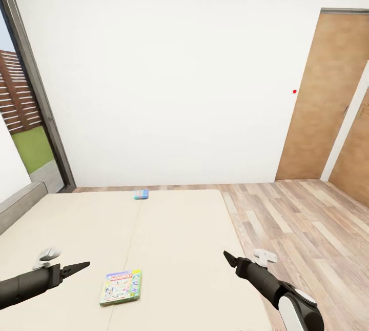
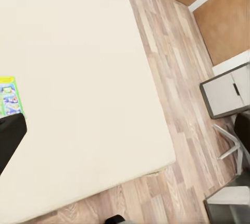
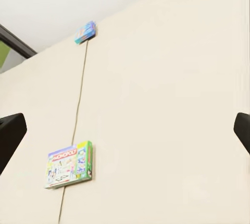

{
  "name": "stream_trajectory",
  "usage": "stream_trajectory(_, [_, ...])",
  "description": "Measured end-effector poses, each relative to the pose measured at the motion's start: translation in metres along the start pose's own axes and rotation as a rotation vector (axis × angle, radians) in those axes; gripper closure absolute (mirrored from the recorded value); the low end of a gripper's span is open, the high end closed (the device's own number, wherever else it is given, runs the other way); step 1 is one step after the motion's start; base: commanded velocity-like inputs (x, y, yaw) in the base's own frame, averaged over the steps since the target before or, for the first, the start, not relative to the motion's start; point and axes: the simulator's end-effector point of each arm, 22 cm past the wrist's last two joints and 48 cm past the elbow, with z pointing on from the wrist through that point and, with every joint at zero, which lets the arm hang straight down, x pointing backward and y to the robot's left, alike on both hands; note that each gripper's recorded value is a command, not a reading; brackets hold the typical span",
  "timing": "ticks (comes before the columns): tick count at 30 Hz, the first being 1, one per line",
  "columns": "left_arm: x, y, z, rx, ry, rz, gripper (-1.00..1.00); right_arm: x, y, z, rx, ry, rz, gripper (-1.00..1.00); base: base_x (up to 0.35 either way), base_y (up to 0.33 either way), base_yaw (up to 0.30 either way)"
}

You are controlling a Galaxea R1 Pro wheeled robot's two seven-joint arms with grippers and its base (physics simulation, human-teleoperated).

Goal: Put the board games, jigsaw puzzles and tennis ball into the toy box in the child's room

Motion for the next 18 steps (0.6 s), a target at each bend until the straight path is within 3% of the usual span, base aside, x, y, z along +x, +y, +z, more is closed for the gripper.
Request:
stream_trajectory(7, [-0.0007, -0.0006, -0.0004, 0.000, -0.002, 0.002, -1.00, -0.0010, 0.0002, -0.0005, 0.000, -0.002, -0.001, -1.00, 0.002, 0.188, -0.210])
stream_trajectory(18, [-0.0009, -0.0005, -0.0008, 0.000, -0.002, 0.003, -1.00, -0.0013, 0.0007, -0.0005, -0.001, -0.004, -0.002, -1.00, 0.000, 0.175, -0.042])
